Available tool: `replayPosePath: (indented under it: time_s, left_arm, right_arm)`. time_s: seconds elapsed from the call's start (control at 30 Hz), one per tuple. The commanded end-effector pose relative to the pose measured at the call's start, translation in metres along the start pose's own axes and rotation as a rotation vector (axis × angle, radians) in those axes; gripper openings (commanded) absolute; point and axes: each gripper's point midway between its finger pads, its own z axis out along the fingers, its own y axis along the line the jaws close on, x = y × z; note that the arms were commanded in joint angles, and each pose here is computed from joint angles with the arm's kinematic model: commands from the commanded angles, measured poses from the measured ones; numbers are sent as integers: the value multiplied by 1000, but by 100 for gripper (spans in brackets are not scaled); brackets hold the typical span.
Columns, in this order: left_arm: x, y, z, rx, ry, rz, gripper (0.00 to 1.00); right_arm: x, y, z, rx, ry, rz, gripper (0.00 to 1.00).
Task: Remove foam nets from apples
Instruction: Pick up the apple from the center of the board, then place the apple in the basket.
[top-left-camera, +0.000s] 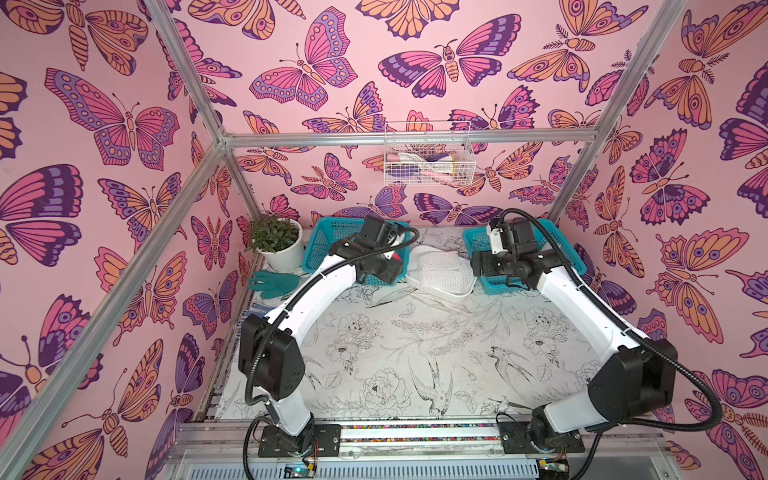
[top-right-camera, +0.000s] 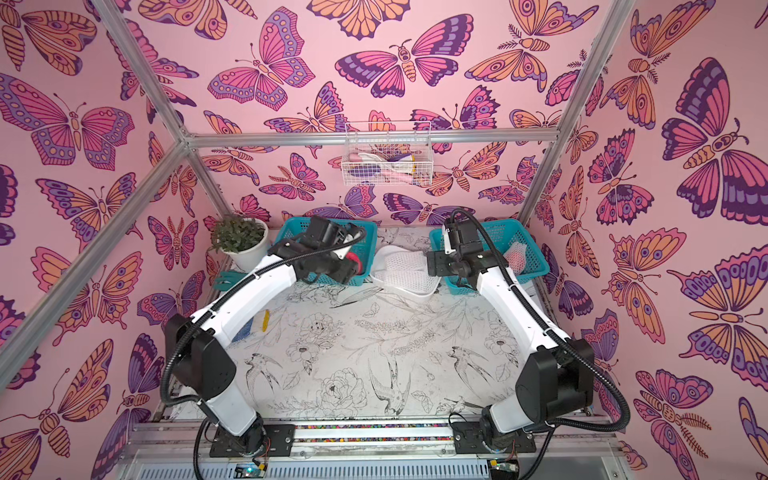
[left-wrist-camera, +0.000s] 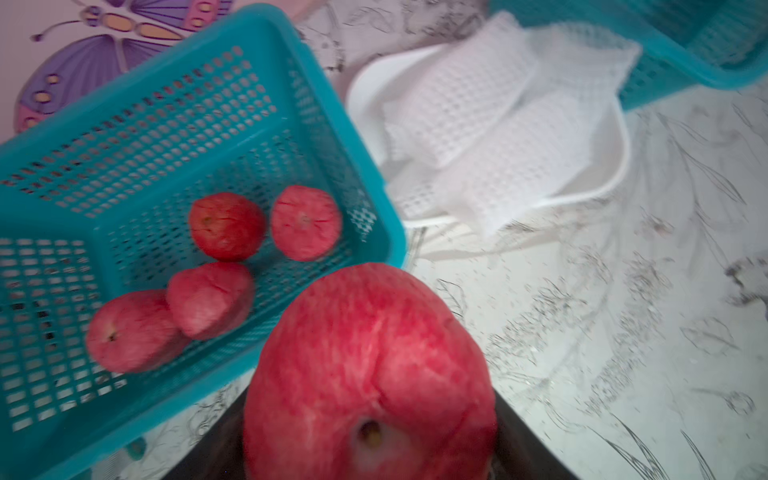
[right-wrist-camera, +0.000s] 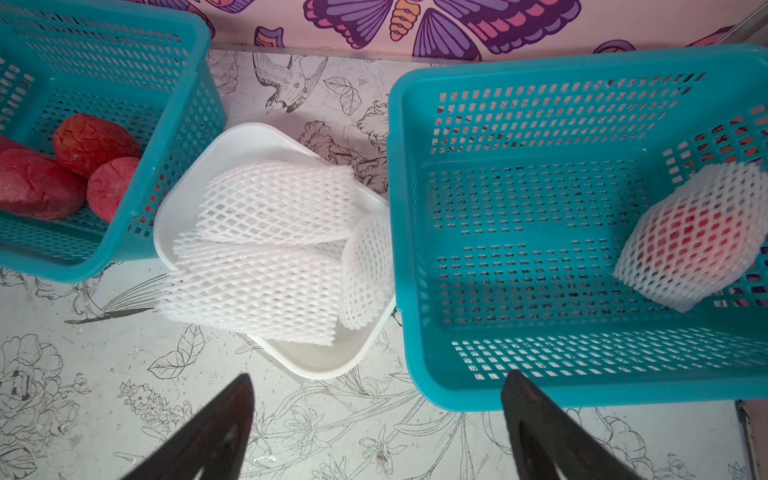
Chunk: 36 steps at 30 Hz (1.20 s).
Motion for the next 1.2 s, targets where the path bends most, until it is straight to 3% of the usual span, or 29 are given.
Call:
replayPosePath:
  time_s: [0.0,0.33,0.47,0.77,1.17]
  left_arm:
    - [19,46,34,-73,108,-97,56]
    - [23,159,94,-239,124,-285,55]
    - [28,182,109,-246,119,-306,55]
    - [20,194,139,-214,104,-277,56]
    - [48,198,174,-193,221,-305,58]
  right_arm:
    - [2,-2,-4,-9,-2,24,93]
    - [-10,-21,-6,52,-28,-18,93]
    - [-14,-24,-2,66,-36,-13,93]
    - [-13,-25,23,75,23,-12,93]
    - [-12,-24,42,65,51,-9,93]
